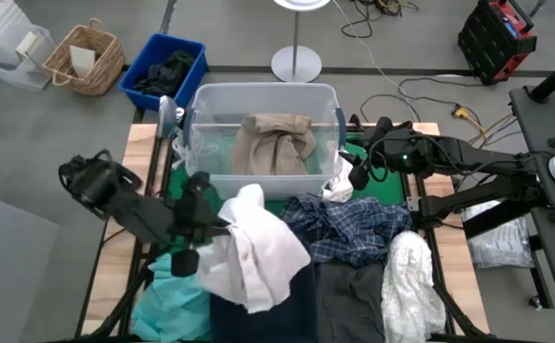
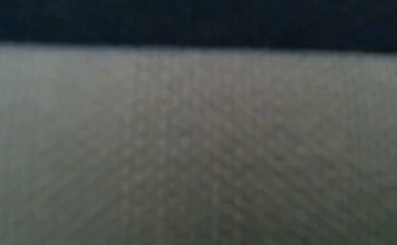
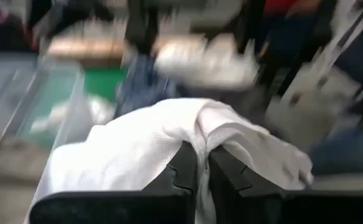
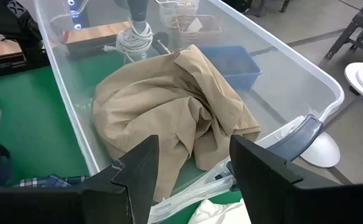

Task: Sort clothes
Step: Put the white polo shirt into the blue laundry bin

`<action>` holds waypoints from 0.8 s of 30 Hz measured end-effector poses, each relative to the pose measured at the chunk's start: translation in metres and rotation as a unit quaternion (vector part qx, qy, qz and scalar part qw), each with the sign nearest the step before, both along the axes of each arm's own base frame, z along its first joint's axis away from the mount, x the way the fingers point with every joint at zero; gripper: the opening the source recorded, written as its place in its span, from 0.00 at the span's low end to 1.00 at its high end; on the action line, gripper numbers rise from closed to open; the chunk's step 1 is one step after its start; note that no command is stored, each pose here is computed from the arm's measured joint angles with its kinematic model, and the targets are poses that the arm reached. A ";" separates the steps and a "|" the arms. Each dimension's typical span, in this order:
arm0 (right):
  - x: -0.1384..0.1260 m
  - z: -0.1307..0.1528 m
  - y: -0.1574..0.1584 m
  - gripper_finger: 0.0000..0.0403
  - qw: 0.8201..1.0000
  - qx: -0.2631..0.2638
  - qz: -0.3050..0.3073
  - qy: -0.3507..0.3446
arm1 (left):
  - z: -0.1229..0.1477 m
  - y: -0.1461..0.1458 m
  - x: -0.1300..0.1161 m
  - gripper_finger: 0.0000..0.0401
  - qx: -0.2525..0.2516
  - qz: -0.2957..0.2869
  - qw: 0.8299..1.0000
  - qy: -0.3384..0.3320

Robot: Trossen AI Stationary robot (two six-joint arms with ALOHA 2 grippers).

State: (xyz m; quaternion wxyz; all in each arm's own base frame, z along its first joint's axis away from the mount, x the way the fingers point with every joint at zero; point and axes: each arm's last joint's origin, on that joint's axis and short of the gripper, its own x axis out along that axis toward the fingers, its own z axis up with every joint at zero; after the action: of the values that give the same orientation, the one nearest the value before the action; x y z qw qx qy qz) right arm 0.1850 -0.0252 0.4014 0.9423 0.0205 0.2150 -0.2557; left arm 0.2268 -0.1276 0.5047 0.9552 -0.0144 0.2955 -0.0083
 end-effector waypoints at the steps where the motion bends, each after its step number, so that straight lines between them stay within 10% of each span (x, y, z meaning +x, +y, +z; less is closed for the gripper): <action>1: 0.000 0.000 0.000 0.47 1.000 0.000 0.000 0.000 | -0.006 0.000 0.001 0.01 0.005 0.003 1.000 0.021; 11: 0.000 0.000 0.000 0.47 1.000 0.002 -0.001 -0.001 | -0.081 -0.021 0.039 0.01 -0.077 -0.100 0.979 0.162; 24: 0.000 0.000 0.000 0.47 1.000 0.009 -0.005 -0.005 | -0.166 -0.005 0.060 0.01 -0.130 -0.093 0.949 0.273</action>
State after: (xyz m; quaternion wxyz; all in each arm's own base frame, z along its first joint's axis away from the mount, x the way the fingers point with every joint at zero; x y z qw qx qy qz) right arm 0.1851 -0.0251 0.4013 0.9421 0.0316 0.2121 -0.2579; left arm 0.2867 -0.1327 0.3392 0.8229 -0.1125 0.5413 -0.1309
